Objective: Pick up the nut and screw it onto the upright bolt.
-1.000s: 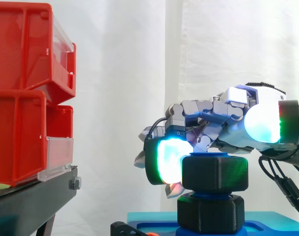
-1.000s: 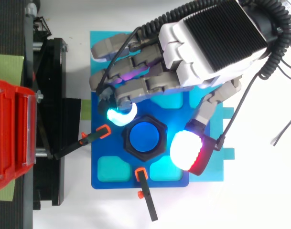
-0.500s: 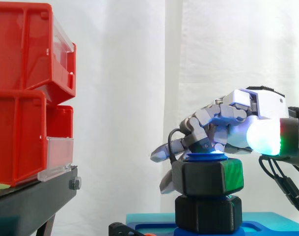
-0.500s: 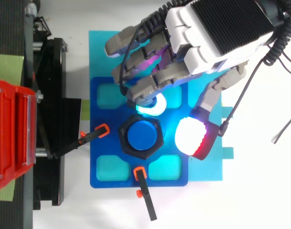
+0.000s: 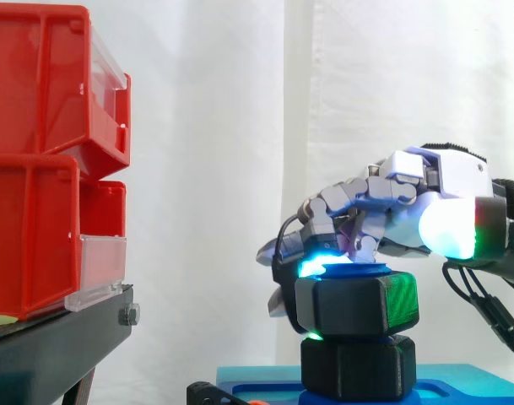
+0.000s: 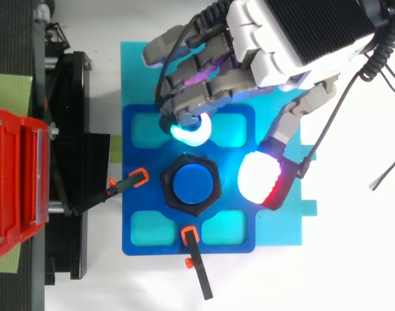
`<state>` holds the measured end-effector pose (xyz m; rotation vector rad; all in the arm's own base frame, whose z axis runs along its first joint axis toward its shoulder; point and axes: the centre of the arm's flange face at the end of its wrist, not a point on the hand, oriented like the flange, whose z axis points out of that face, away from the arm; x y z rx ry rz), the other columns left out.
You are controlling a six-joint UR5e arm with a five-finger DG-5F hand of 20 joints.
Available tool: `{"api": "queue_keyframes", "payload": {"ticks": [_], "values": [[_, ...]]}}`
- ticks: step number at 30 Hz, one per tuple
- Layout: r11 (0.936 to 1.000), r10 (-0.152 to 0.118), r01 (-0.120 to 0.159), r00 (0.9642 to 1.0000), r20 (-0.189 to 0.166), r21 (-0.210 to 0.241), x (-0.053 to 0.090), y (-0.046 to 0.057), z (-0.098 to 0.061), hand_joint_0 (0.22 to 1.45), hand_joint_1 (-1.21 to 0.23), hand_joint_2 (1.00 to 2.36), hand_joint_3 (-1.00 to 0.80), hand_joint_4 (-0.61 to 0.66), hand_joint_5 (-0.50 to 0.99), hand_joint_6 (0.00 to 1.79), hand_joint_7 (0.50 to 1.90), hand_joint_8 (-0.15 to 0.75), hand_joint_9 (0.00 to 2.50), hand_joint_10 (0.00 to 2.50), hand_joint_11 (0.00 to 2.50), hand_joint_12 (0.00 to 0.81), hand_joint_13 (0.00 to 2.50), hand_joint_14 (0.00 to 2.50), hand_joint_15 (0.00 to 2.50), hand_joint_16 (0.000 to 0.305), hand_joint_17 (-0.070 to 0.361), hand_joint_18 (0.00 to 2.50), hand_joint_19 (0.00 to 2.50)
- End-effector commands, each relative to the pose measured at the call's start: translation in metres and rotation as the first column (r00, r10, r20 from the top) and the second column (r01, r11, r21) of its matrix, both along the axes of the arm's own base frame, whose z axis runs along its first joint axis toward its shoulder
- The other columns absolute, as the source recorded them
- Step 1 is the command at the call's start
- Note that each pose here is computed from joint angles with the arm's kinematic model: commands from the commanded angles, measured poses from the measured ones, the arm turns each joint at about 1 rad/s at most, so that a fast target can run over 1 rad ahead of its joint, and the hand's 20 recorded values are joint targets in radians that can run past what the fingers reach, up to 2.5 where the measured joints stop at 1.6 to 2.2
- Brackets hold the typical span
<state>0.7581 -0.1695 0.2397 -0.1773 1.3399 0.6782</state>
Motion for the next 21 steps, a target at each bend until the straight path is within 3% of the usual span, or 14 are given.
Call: {"api": "queue_keyframes", "payload": {"ticks": [1, 10, 21], "values": [[0.9999, 0.013, -0.013, 0.9997, 0.020, -0.007, 0.004, 0.000, 0.010, 0.47, -0.23, 1.00, -0.50, 0.28, -0.06, 0.50, 1.01, 0.300, 1.16, 0.00, 0.00, 0.304, 0.75, 0.00, 0.00, 0.029, 0.065, 0.44, 0.00], [0.9993, 0.036, -0.035, 0.9983, 0.047, -0.016, 0.009, 0.005, 0.021, 0.46, -0.23, 1.00, -0.50, 0.17, -0.16, 0.50, 0.62, 0.255, 0.90, 0.00, 0.00, 0.317, 0.66, 0.00, 0.00, 0.034, 0.077, 0.40, 0.00], [0.9986, 0.052, -0.051, 0.9974, 0.050, -0.016, 0.014, 0.025, 0.021, 0.45, -0.21, 1.00, -0.50, 0.09, -0.20, 0.50, 0.51, 0.211, 0.54, 0.00, 0.00, 0.309, 0.32, 0.00, 0.00, 0.035, 0.078, 0.00, 0.00]]}}
